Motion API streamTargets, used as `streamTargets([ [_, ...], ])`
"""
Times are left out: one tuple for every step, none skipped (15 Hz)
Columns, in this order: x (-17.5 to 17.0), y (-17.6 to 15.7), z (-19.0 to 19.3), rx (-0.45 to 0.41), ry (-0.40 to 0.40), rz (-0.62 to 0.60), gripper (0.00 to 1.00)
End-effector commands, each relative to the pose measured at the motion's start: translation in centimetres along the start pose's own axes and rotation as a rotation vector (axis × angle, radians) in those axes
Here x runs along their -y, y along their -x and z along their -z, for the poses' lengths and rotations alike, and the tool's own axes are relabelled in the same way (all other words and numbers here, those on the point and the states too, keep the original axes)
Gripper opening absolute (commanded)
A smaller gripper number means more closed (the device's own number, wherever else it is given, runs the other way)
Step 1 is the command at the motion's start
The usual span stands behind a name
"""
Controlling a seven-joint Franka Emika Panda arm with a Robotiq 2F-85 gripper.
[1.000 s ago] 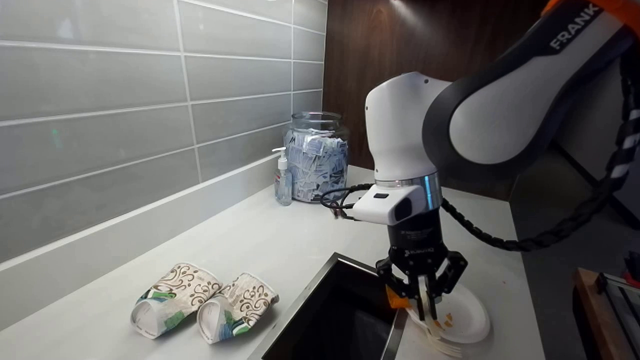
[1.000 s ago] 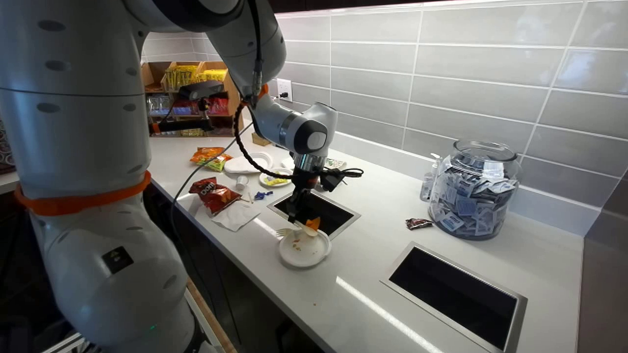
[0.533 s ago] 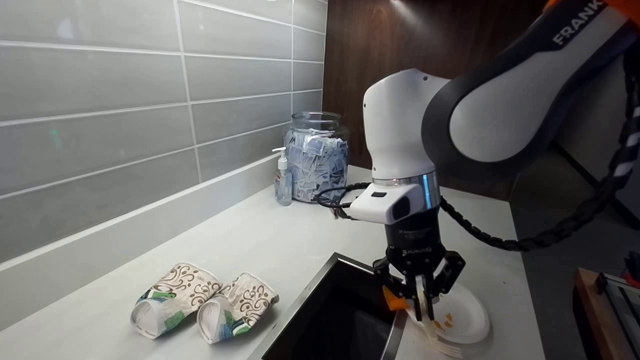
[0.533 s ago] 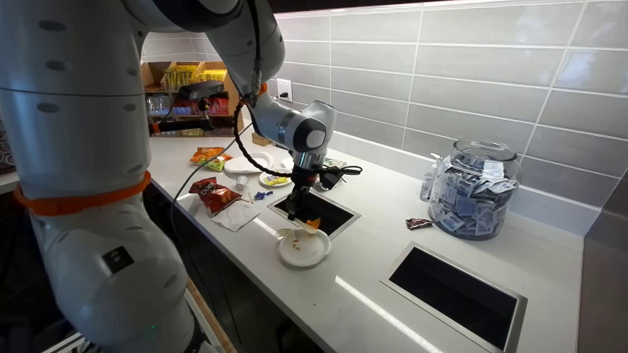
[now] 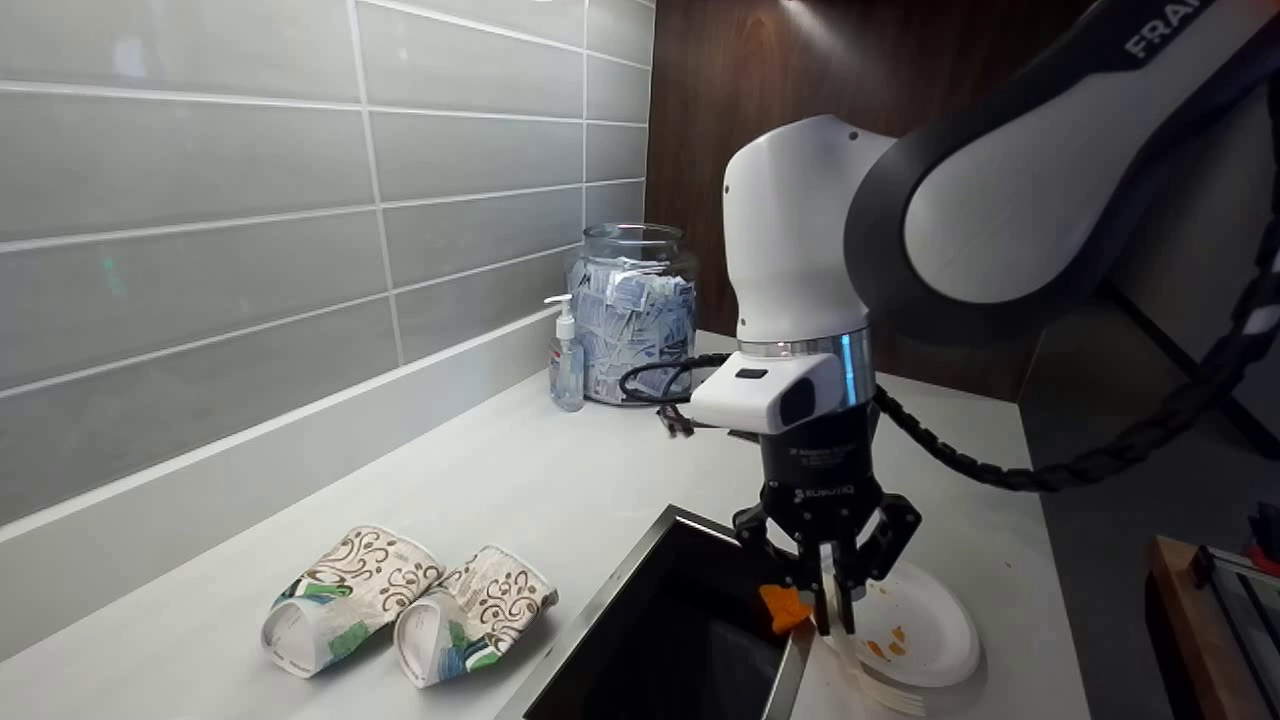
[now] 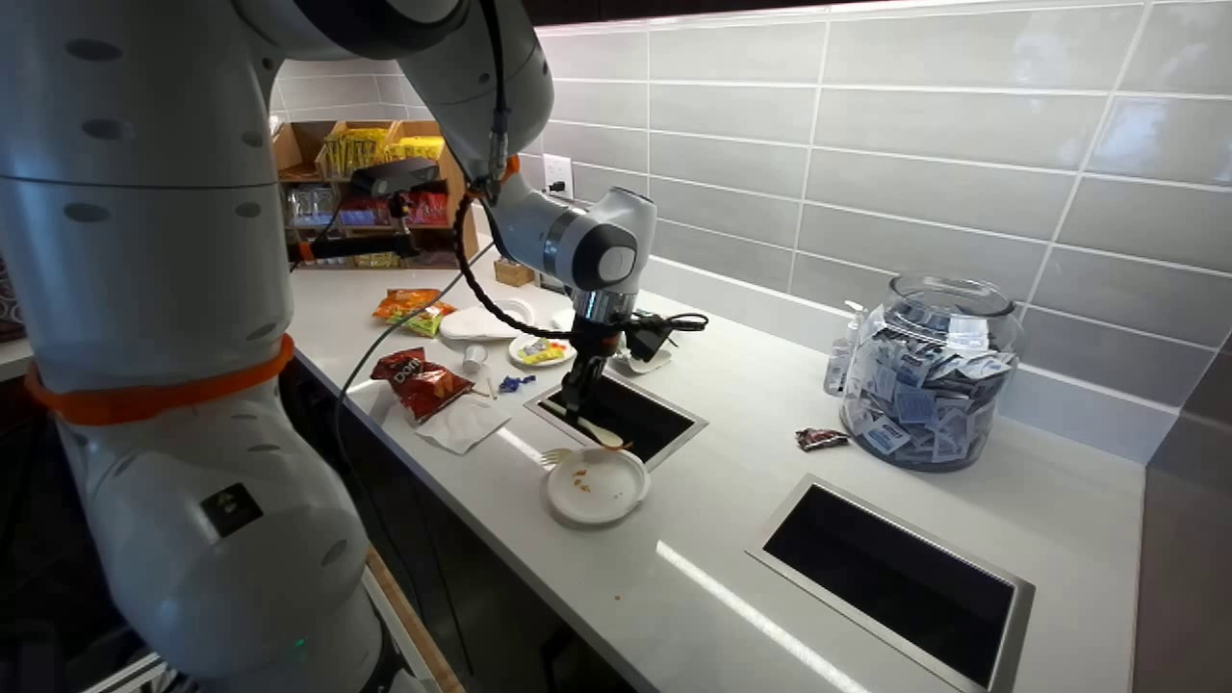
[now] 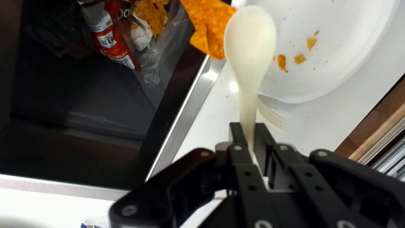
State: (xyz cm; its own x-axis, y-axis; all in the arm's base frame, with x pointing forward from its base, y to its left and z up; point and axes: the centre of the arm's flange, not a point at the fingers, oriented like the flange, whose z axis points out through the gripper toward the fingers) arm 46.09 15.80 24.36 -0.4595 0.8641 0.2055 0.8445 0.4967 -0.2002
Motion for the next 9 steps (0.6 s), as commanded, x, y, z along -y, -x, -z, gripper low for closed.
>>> streamTargets([
  [0.6, -0.23, 0.76, 0.004, 0.035, 0.017, 0.03],
  [0.73, -0.25, 0.9, 0.0, 0.031, 0.026, 0.03],
  [0.77, -0.35, 0.99, 0.0, 0.037, 0.029, 0.03],
  [0.8, -0.39, 1.03, 0.001, 0.037, 0.034, 0.03],
  [0.83, -0.41, 1.12, 0.0, 0.037, 0.038, 0.03],
  [0.89, -0.4, 1.24, 0.0, 0.039, 0.038, 0.03],
  [0.97, -0.42, 1.36, 0.001, 0.04, 0.039, 0.03],
  [1.05, -0.47, 1.45, 0.001, 0.039, 0.045, 0.03],
  [1.12, -0.53, 1.49, 0.002, 0.037, 0.047, 0.03],
])
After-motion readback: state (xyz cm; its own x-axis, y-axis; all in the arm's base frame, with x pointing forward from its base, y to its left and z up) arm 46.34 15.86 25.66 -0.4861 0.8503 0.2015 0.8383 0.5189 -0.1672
